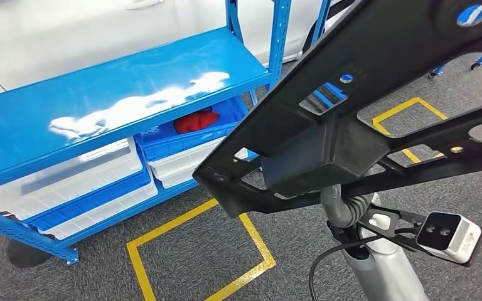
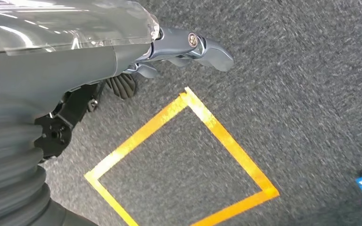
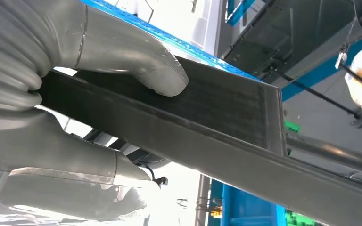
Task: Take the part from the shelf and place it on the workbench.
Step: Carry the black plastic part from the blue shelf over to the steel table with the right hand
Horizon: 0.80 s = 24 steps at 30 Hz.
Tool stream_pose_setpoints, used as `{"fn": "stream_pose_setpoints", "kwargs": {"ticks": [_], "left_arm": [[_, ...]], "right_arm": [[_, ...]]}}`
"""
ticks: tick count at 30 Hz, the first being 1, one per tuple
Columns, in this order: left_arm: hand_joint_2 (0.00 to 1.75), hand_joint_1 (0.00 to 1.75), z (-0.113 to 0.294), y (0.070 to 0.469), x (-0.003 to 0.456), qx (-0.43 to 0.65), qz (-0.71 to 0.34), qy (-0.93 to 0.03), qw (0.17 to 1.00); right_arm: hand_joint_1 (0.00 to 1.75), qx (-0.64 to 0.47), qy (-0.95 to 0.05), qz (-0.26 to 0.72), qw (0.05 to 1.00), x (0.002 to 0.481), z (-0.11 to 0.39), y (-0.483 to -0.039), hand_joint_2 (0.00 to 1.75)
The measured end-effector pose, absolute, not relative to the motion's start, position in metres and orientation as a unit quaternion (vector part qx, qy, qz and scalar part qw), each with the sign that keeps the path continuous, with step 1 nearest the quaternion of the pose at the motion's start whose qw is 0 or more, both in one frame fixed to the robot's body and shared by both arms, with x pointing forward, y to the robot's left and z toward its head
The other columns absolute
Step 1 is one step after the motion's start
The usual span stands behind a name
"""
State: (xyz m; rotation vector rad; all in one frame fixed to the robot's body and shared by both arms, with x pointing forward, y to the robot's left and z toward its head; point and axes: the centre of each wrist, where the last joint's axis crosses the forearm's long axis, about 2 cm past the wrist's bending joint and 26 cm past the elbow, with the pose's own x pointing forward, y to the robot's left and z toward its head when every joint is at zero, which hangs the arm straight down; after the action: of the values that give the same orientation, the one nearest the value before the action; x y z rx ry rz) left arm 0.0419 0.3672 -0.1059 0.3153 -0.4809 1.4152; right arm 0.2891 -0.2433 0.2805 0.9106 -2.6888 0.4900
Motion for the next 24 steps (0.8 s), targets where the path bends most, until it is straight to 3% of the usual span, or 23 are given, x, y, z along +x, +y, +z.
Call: {"fn": "stream_pose_setpoints", "kwargs": {"ticks": [24], "left_arm": [[1.75,0.0,-0.107,0.365,0.035,0.163,0.616,-0.212,0.741]], "right_arm": [[1.75,0.325,-0.913,0.187,0.161,0.245,0.248,-0.242,1.75]]}}
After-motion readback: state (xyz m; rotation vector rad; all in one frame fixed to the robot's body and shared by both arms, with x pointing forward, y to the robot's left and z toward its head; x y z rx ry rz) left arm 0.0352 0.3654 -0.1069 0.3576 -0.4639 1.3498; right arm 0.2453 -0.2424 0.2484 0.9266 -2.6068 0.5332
